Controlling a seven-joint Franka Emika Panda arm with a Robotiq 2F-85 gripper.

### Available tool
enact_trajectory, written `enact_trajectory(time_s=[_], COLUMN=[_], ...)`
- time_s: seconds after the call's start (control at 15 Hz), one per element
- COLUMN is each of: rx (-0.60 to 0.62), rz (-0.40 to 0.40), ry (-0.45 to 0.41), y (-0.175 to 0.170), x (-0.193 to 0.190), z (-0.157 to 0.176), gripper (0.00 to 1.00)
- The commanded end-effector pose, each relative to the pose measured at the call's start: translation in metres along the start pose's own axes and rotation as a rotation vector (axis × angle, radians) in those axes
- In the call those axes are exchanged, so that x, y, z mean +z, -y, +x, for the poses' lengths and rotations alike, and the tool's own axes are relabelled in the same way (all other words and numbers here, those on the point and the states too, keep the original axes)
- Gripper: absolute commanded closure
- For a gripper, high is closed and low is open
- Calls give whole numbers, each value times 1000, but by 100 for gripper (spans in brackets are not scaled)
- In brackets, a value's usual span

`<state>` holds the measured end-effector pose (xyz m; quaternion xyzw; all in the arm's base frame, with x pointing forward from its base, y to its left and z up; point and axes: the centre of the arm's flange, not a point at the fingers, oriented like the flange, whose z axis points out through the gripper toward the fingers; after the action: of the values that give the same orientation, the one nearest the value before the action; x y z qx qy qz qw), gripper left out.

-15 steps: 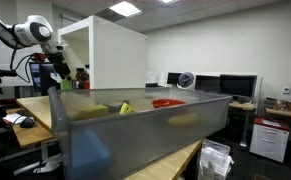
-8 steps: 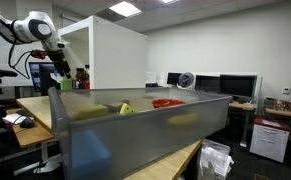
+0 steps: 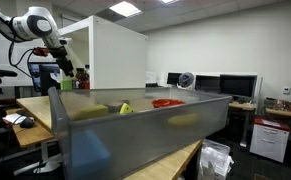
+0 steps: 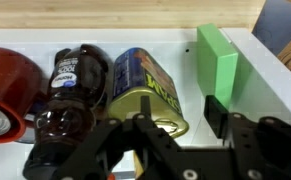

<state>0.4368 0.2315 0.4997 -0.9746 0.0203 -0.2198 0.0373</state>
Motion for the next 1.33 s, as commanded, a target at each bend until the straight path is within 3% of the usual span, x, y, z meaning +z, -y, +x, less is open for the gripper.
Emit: enact_trajectory(time_s=[0.0, 0.27, 0.4, 0.87, 1.27], rx=[-18, -29, -35, -104, -124], rz=[-9, -3, -14, -69, -63], ry=[-58, -46, -66, -157, -109], y=[-22, -27, -28, -25, -18], x=[-5, -5, -4, 9, 12], z=[-7, -8, -9, -8, -8], gripper=[69, 91, 97, 100, 100])
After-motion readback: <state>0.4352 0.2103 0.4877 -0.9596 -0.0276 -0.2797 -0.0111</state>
